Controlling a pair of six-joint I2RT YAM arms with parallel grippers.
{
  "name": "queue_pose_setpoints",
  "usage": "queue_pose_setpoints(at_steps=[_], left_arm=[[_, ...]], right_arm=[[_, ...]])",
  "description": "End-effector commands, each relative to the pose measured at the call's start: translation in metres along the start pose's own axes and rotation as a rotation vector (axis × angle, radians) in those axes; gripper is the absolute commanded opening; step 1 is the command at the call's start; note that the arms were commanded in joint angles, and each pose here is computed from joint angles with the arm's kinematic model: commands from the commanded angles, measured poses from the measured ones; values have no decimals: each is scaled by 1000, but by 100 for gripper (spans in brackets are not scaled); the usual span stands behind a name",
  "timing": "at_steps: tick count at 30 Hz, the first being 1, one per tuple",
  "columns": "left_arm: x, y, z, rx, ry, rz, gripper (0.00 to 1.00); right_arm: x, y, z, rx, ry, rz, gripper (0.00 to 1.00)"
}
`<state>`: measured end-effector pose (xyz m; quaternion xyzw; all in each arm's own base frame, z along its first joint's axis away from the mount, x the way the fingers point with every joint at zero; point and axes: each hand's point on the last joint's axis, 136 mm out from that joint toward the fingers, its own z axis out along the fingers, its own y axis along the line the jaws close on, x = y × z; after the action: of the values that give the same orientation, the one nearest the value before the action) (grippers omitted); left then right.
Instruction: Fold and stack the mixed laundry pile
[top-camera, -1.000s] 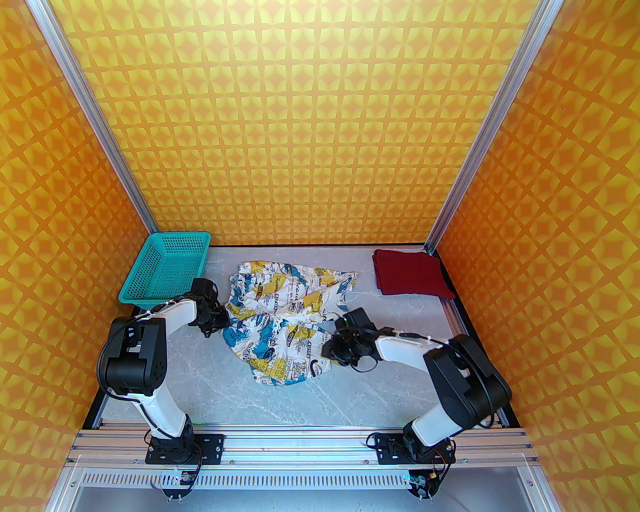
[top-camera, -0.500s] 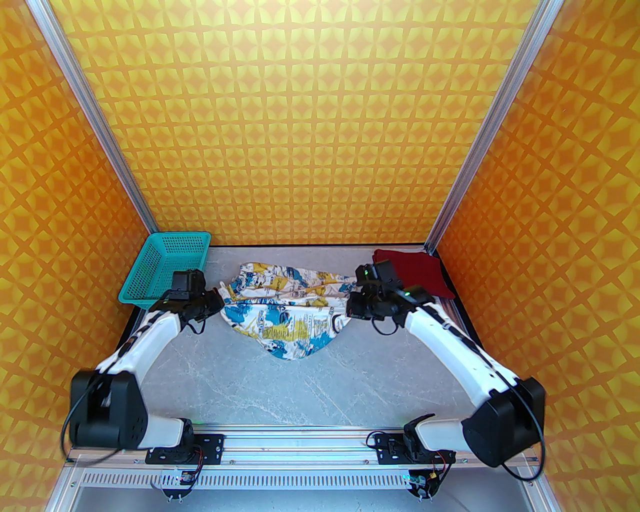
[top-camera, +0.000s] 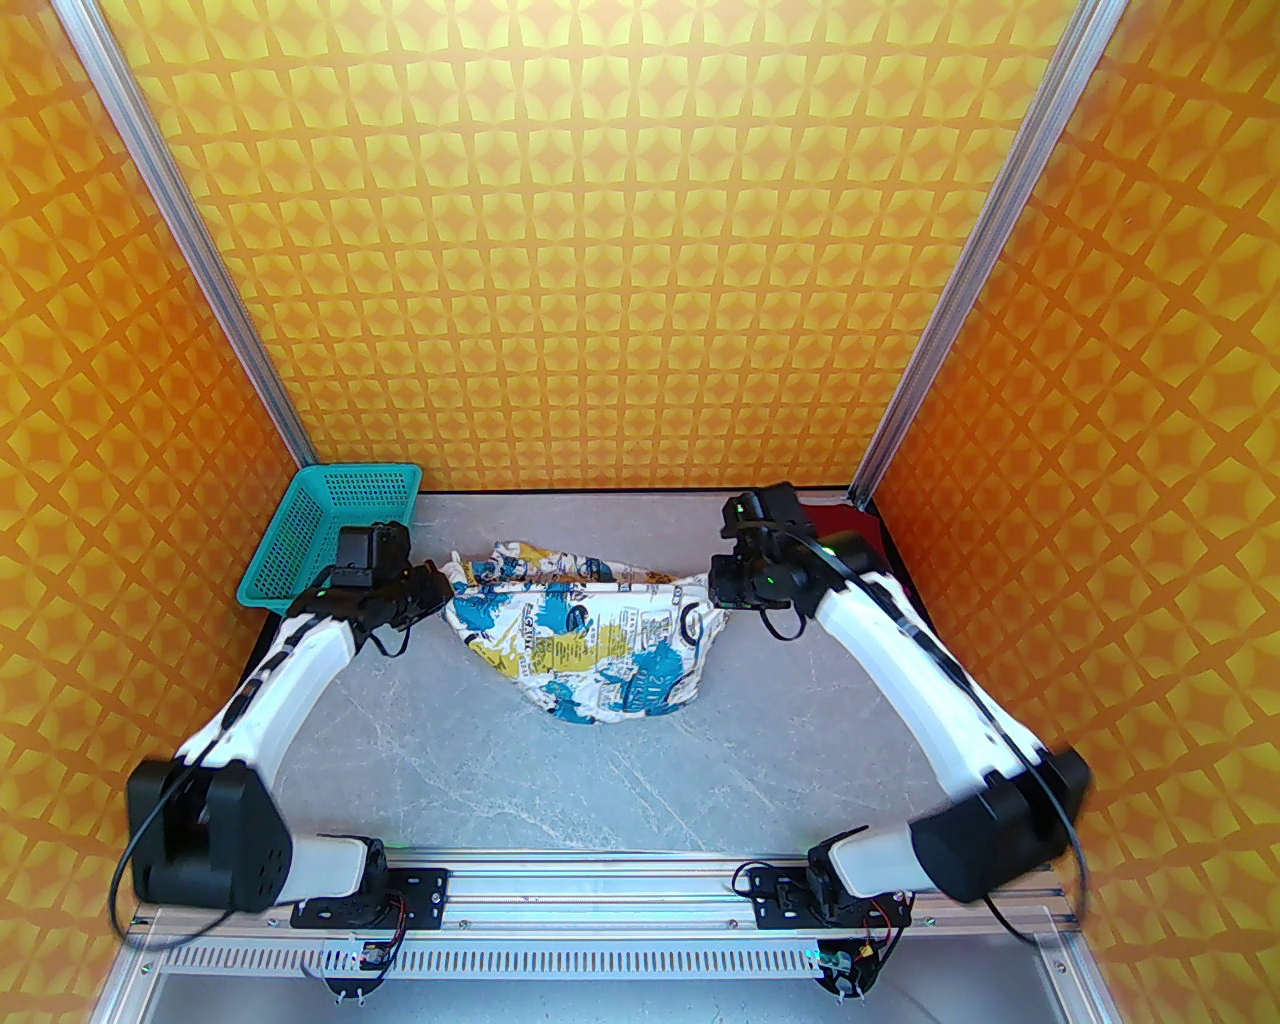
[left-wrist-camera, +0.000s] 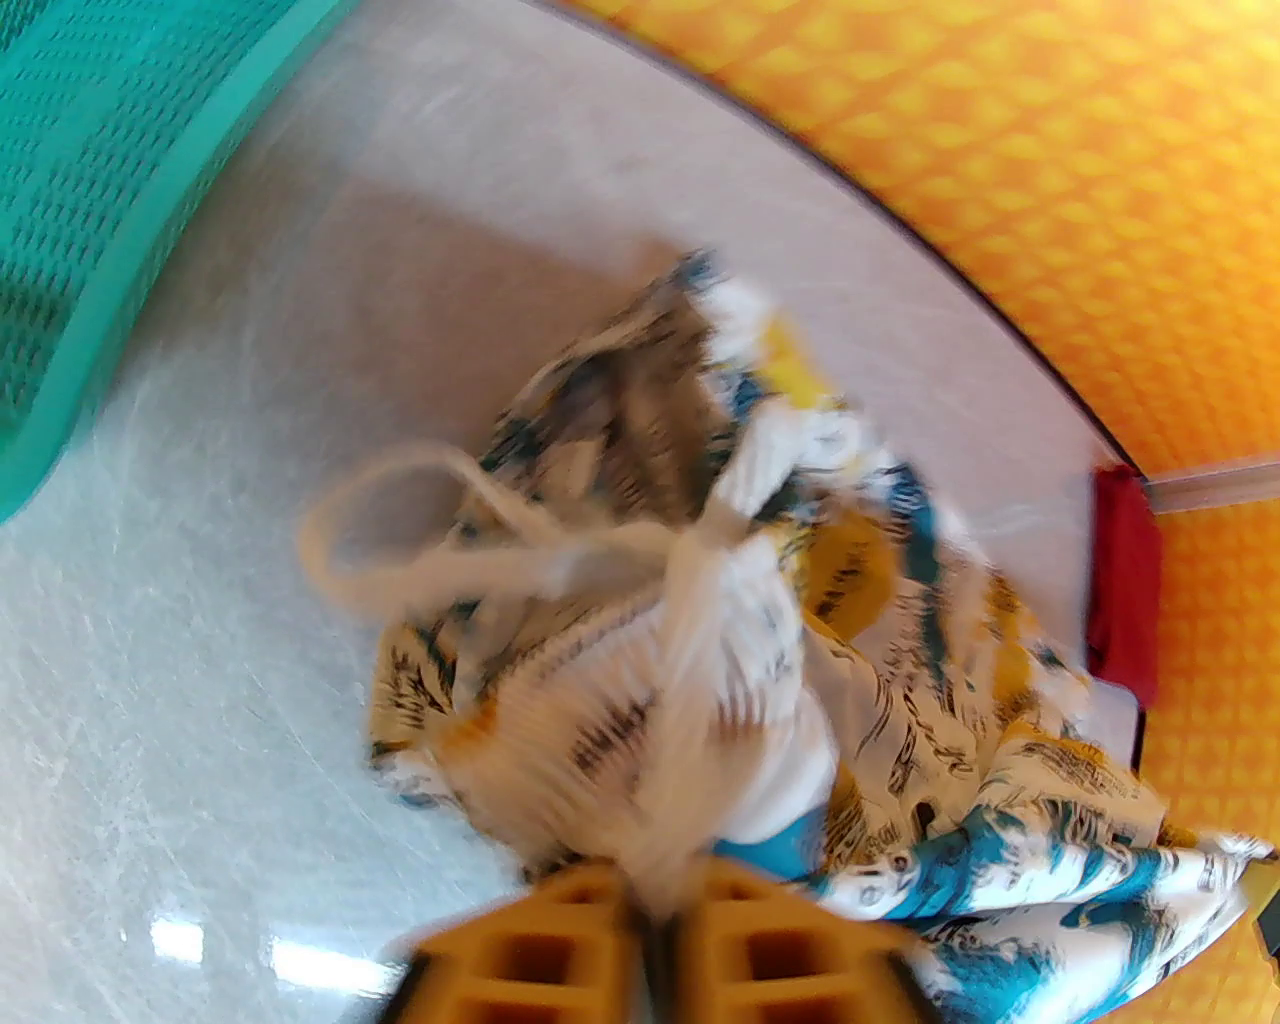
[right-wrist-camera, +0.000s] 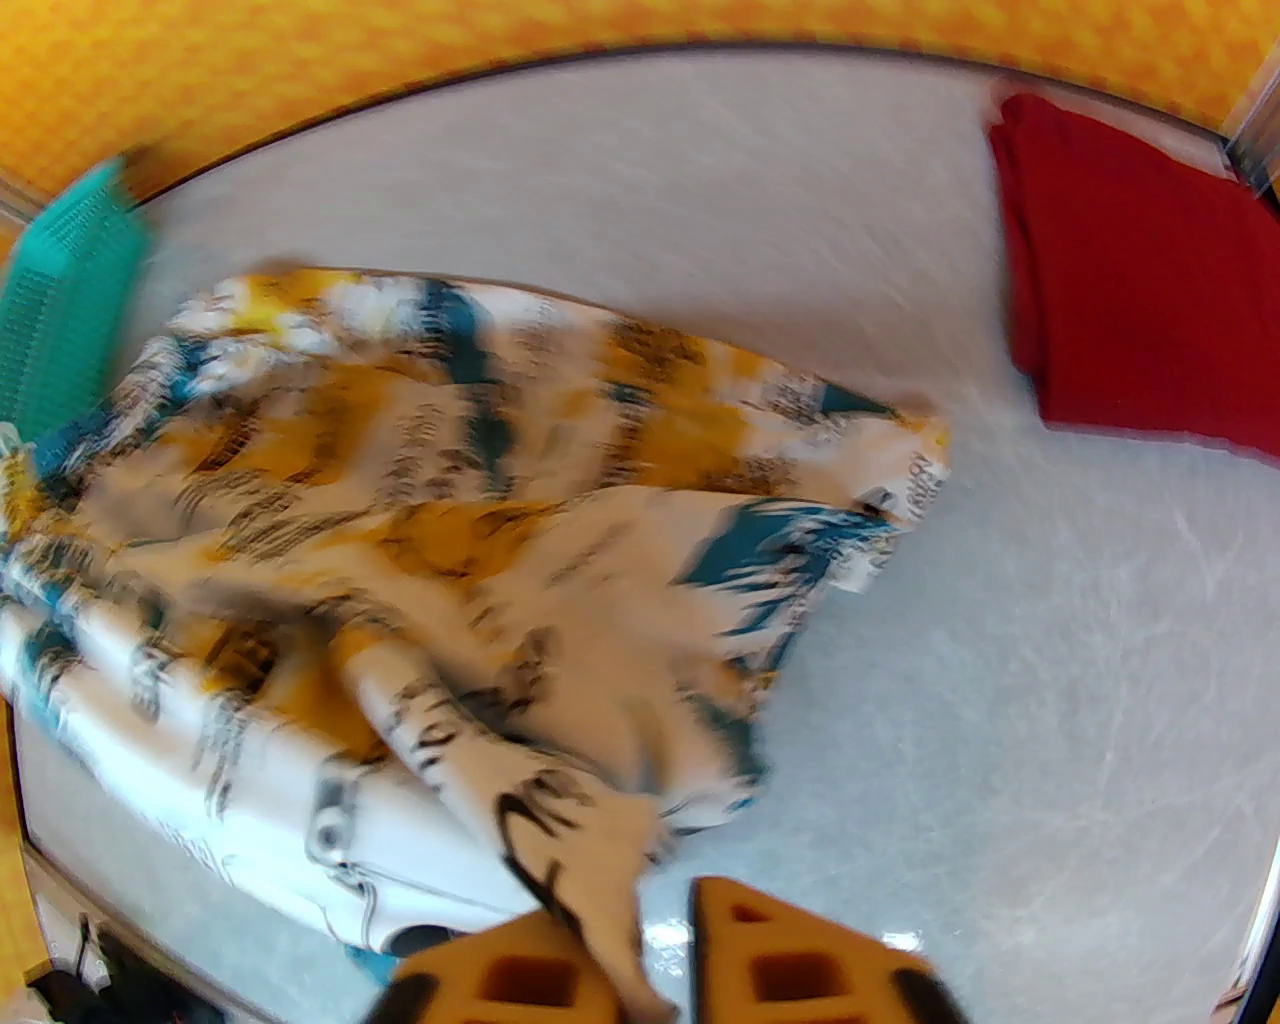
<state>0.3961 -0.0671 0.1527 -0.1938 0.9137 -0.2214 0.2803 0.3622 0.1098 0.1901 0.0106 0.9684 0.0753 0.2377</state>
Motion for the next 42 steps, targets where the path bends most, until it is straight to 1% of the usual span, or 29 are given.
queue_pose_setpoints(at_steps=[1,3,4,6,8,10,13,17,19,21,23,25,27,30,34,35,36,38,42], left_arm=[[7,19,23,-59,39,-31,58],[14,22,21,-65,46,-18,67],[17,24,15,-75,37,-10,71],[20,32,2,-115,26,18,78],[24,40,-11,-161,26,48,82],[31,50,-21,-206,33,60,83],[47,63,-24,-239,60,54,81],[69,80,-8,-261,114,27,79],[73,83,6,-252,141,11,75],[71,82,19,-232,145,-1,66],[67,82,31,-225,140,-12,57],[62,80,39,-216,135,-24,50],[58,79,44,-207,120,-36,45],[55,79,46,-200,101,-48,33],[56,76,35,-186,76,-68,4],[57,74,30,-182,73,-66,0],[60,74,24,-184,76,-68,0],[67,73,10,-186,78,-70,0],[89,70,-21,-194,109,-64,0]], right_arm=[[34,-18,57,17,126,89,41],[52,-26,71,12,183,135,53],[60,-29,73,0,204,158,56],[72,-32,69,-29,203,194,60],[84,-29,60,-65,204,212,62],[101,-19,52,-134,222,232,63],[131,-2,42,-210,260,235,63],[169,28,34,-291,301,218,63],[190,47,34,-324,343,190,61],[206,62,36,-341,375,152,59],[215,75,45,-351,391,133,51],[219,85,54,-352,418,117,40],[225,93,64,-338,430,98,35],[239,94,75,-301,478,65,28],[250,76,76,-225,500,31,16],[253,71,73,-208,507,19,14],[255,67,71,-195,513,10,11],[263,61,66,-191,533,5,0],[280,44,48,-167,569,6,0]])
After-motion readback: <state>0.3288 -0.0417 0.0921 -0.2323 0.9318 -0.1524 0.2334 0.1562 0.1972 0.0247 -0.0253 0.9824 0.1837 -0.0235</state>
